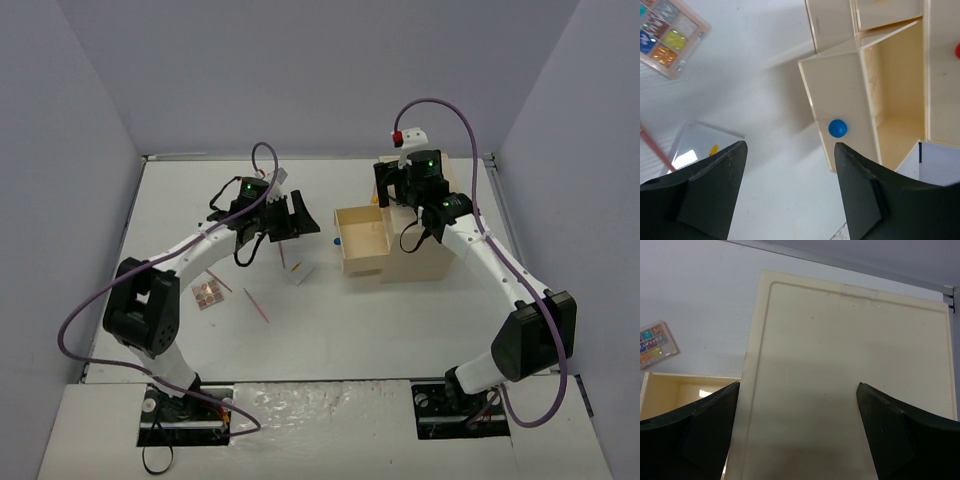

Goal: Organize the makeup

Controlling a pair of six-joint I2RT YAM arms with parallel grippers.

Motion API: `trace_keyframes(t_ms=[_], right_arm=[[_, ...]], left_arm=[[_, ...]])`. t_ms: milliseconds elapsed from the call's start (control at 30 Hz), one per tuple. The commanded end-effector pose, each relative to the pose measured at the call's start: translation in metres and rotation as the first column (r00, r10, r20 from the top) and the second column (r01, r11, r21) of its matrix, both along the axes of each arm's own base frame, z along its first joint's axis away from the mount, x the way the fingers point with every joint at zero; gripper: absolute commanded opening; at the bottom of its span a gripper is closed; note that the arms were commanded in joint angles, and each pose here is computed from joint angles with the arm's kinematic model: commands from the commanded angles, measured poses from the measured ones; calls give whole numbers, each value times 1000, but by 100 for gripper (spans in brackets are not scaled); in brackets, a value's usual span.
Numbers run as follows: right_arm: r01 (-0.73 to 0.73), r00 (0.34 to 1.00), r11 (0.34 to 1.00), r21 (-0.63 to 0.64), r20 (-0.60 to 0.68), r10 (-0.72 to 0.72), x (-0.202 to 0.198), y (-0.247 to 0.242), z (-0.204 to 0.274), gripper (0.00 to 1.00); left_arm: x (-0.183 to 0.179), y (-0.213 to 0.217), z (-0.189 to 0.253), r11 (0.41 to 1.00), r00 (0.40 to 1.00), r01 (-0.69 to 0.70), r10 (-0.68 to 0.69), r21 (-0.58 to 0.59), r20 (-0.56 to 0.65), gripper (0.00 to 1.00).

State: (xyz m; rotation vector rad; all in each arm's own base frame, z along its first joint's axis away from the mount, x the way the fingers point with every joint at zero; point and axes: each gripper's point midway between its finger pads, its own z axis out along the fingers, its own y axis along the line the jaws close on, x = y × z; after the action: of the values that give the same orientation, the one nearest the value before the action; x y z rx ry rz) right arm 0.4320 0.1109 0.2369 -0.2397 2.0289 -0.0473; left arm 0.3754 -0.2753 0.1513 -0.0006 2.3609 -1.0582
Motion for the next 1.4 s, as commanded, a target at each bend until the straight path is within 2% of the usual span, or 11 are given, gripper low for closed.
trace_keyframes(t_ms=[0,67,167,233,400,467,633,867,1033,1167,1367], right_arm=[[-79,991,996,42,112,73,-15,4,68,94],[-128,981,989,67,152,117,-25,14,88,94],[-201,968,975,90,172,184,-37,33,98,94],[-273,950,956,104,182,252,-50,54,104,94],[-382,917,919,94,165,364,-78,109,97,93],[-406,909,910,89,143,392,-87,130,87,93],[-551,834,827,114,63,548,-133,222,37,88],[-692,709,712,118,-75,701,-193,330,-52,73],[-716,670,687,127,-152,727,-207,369,-109,55],[-720,664,686,110,-180,726,-210,386,-134,45],[-665,720,743,76,-197,665,-197,388,-167,34]], left_arm=[[-2,58,57,962,976,-170,134,216,171,73],[-6,91,65,909,952,-278,217,310,217,79],[-21,125,82,850,922,-363,268,381,280,86],[-34,162,101,771,874,-466,325,434,360,92],[-61,219,142,636,776,-613,372,469,510,97],[-72,240,161,578,712,-684,397,445,579,97],[-94,274,172,480,606,-780,418,402,677,97],[-117,297,173,412,500,-851,447,326,741,97],[-127,308,164,371,465,-874,455,313,760,97],[-130,312,159,358,451,-883,465,305,762,97],[-125,312,153,361,469,-875,474,321,746,97]])
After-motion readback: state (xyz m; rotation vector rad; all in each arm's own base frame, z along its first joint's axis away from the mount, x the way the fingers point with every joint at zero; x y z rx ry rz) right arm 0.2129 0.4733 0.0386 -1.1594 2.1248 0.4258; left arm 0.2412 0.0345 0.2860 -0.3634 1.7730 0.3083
